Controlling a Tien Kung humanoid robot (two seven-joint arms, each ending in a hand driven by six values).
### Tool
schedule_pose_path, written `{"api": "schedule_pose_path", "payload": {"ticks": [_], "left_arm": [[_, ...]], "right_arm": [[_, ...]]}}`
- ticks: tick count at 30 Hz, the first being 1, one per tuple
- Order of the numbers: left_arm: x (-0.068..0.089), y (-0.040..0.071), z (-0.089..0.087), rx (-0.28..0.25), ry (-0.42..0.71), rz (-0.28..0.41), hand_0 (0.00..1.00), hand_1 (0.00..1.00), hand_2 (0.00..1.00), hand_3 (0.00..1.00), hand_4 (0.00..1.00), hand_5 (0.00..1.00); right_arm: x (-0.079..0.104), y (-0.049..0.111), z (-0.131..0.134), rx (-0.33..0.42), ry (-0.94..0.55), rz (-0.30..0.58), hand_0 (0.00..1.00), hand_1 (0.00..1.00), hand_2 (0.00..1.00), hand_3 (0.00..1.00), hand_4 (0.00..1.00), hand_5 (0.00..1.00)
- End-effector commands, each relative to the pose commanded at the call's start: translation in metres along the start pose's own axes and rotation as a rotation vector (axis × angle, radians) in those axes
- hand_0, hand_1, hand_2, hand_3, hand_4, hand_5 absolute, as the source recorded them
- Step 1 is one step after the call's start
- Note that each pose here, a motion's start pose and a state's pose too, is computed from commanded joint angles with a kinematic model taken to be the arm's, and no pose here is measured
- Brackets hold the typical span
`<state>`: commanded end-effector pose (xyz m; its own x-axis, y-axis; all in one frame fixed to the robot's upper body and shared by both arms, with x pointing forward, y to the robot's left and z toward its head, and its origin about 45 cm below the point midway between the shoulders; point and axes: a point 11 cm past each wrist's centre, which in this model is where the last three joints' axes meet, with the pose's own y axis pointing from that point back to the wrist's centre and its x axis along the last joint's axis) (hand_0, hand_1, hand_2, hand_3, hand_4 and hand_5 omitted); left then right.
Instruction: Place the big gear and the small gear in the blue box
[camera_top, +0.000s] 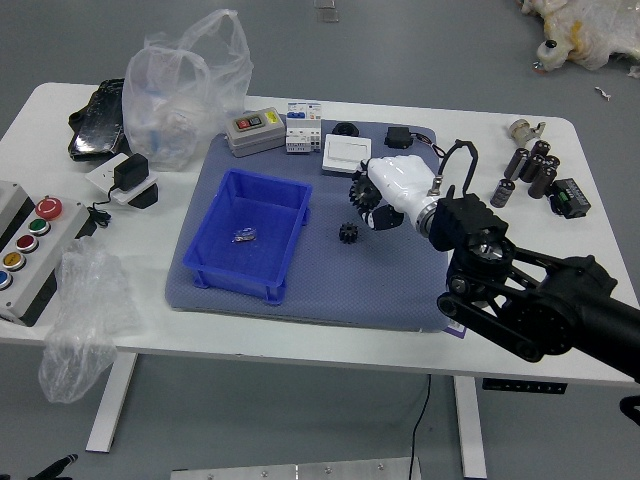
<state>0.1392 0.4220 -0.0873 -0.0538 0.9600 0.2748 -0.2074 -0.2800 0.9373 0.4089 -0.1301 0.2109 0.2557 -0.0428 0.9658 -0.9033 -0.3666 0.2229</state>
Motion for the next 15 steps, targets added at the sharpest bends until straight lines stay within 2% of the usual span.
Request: {"api": "schedule_pose_path", "payload": {"ticks": [2,7,8,13,14,15], "left_arm": [[0.0,0.0,0.0,0.0,-0.001,0.0,0.651,0.594,0.586,0.726,0.754,0.703],[0.0,0.0,0.001,0.002,-0.004,0.0,0.651,0.594,0.586,0.726,0.754,0.703],[0.0,0.0,0.001,0.003,-0.005,0.0,0.651,0.593,0.586,0.727,0.751,0.711],[0.0,0.0,0.0,0.008,-0.006,0.0,0.651,0.593,0.586,0.727,0.751,0.711],[0.0,0.0,-0.001,0.009,-0.007,0.0,0.651,0.594,0.586,0.726,0.752,0.716],[0.0,0.0,-0.001,0.011,-0.007,-0.001,0.651,0.594,0.586,0.726,0.752,0.716]], "right_arm": [[-0.001,-0.001,-0.009,0.028,0.001,0.002,0.564,0.593,0.51,0.623,0.54,0.002],[-0.003,-0.001,-0.054,0.182,-0.007,0.002,0.564,0.593,0.51,0.623,0.54,0.002],[-0.005,0.0,-0.059,0.199,-0.005,-0.005,0.643,0.761,0.74,0.669,0.365,0.105],[-0.012,0.001,-0.07,0.233,0.002,-0.039,0.643,0.761,0.74,0.669,0.365,0.105],[-0.013,0.001,-0.071,0.236,0.001,-0.044,0.764,0.912,0.893,0.741,0.397,0.146],[-0.014,0.001,-0.072,0.239,0.0,-0.049,0.764,0.912,0.893,0.741,0.397,0.146]]}}
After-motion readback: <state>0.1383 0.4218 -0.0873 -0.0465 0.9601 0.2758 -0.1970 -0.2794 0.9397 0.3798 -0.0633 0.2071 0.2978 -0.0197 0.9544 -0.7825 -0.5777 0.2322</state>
